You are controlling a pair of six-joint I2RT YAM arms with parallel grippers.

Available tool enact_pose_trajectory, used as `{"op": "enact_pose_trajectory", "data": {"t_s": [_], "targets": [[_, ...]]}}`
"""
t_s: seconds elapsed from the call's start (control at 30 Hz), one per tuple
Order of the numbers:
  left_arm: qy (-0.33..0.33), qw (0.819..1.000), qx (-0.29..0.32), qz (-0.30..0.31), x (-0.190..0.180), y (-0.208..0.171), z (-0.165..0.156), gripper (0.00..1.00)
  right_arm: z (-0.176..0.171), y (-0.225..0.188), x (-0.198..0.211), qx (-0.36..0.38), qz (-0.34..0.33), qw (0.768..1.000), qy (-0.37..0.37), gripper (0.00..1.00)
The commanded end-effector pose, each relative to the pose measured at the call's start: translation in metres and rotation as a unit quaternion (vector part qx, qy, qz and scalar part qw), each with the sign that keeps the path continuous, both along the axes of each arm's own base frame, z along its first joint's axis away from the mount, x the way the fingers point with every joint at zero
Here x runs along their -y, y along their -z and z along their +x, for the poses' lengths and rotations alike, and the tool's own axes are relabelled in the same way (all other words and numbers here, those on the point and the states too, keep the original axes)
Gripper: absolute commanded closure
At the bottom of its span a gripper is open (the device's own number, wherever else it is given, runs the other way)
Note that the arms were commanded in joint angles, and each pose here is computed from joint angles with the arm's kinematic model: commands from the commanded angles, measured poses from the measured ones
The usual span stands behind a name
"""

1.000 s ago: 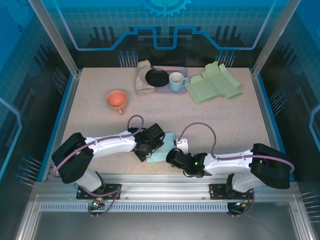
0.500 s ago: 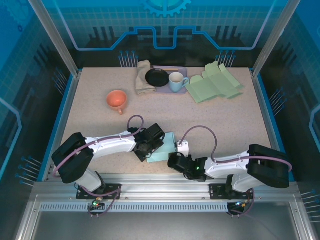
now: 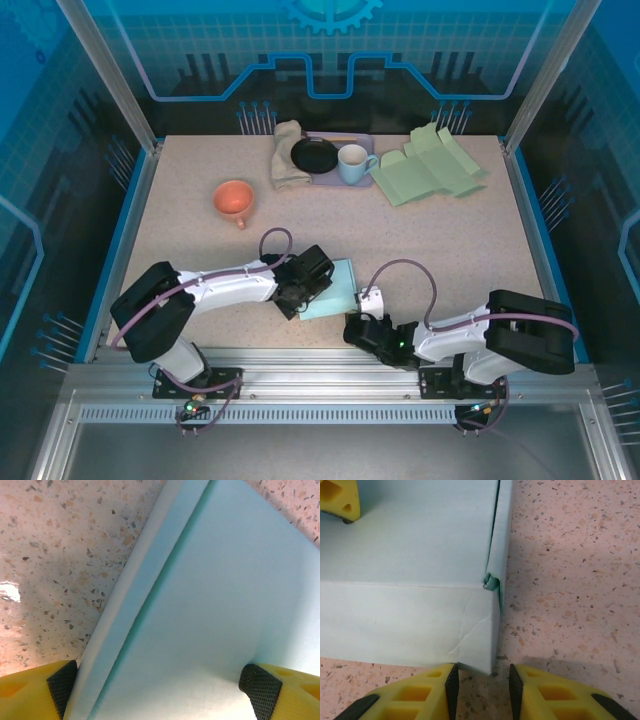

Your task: Fold the paper box

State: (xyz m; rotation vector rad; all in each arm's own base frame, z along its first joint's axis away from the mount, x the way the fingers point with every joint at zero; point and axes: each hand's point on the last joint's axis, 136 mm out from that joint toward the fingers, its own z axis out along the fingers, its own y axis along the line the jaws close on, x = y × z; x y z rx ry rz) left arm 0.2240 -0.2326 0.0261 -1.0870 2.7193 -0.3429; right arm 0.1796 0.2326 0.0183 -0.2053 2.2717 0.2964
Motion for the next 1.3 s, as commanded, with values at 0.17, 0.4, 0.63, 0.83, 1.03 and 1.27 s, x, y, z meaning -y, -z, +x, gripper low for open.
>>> {"op": "enact_pose_trajectory", "data": {"t_s": [0.17, 0.4, 0.63, 0.83, 1.03, 1.27], "targets": [[0.026, 0.98, -0.123, 0.157, -0.062, 0.048, -0.051, 0.11, 0.005, -0.007, 0.008, 0.014, -0.028, 0.999, -0.004, 0.66], [0.041, 0.977, -0.127, 0.166, -0.062, 0.05, -0.049, 0.11, 0.012, -0.015, 0.017, 0.019, -0.021, 1.0, -0.005, 0.66], [0.038, 0.975, -0.134, 0.17, -0.062, 0.056, -0.05, 0.11, 0.004, -0.039, 0.025, -0.002, 0.017, 1.0, 0.007, 0.66], [0.037, 0.976, -0.133, 0.169, -0.059, 0.057, -0.048, 0.11, -0.002, -0.059, 0.034, -0.01, 0.041, 0.999, 0.018, 0.67], [0.035, 0.976, -0.134, 0.168, -0.06, 0.057, -0.049, 0.11, 0.001, -0.065, 0.029, -0.011, 0.043, 0.999, 0.009, 0.67], [0.04, 0.977, -0.133, 0.164, -0.057, 0.056, -0.047, 0.11, 0.014, -0.052, 0.022, -0.042, 0.04, 0.998, -0.007, 0.5]]}}
